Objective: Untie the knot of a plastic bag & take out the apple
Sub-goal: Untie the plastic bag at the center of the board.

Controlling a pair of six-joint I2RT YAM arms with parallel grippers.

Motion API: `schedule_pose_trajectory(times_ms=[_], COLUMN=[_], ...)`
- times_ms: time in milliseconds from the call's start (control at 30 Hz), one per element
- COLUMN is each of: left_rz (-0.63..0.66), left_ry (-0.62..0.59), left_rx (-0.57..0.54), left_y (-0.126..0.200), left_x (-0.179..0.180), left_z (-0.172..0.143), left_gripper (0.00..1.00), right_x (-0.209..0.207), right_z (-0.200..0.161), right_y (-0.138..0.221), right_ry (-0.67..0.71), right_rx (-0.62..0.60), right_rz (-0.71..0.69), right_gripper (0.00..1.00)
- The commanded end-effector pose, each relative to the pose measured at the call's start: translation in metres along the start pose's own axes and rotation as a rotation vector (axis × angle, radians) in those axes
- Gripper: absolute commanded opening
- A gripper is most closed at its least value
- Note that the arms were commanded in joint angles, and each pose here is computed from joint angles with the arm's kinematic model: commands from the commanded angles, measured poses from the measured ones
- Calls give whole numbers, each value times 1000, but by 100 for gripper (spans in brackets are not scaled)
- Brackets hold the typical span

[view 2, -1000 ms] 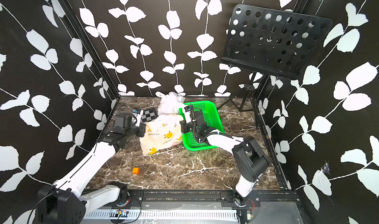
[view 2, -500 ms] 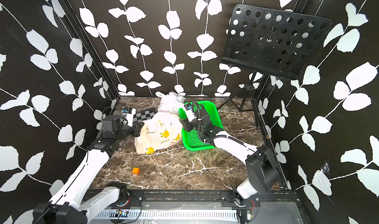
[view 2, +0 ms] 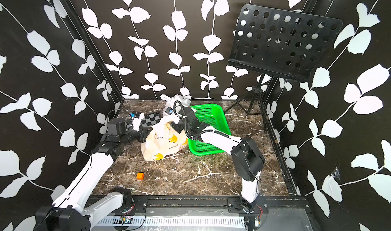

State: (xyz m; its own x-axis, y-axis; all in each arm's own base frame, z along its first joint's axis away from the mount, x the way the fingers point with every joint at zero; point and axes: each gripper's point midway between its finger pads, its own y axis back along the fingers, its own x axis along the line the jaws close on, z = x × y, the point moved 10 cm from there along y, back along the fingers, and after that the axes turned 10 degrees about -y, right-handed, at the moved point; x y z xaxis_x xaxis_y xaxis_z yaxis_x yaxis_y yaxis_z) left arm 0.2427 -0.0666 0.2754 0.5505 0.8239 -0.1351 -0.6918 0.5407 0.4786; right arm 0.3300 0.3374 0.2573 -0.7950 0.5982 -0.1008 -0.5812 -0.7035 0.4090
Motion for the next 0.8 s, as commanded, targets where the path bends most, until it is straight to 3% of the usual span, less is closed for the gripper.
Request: schedule_pose_trajectory(times_ms=[0,233,333,500,533,667,767], left_rz=[59,286,348,327,304,205,204], left_ry=[-14,9,48,75,69,49,79], left_rx=[0,40,73,168,161,44,-53], left_y=[4,17,19,15,15,27,43], left_x=[3,15,19,20,19,7,0], left_z=[3,-6,-15,-25,-22,2,21], left_gripper=[0,0,0,0,6,47,71], right_x=[-15,-49,-49,-47,-45,-40,-39], right_z=[22,21,22,24,24,21,15], right_y=[15,51,58,62,61,52,48], right_ry=[-27,-378,-481,-621,-626,-600,-581], right_rx=[-82,-277,-354,-465,-458,-444,-429], right_rz=[-107,-132,-93,4,22,43,41], right_gripper=[21,0,0,0,0,0,0])
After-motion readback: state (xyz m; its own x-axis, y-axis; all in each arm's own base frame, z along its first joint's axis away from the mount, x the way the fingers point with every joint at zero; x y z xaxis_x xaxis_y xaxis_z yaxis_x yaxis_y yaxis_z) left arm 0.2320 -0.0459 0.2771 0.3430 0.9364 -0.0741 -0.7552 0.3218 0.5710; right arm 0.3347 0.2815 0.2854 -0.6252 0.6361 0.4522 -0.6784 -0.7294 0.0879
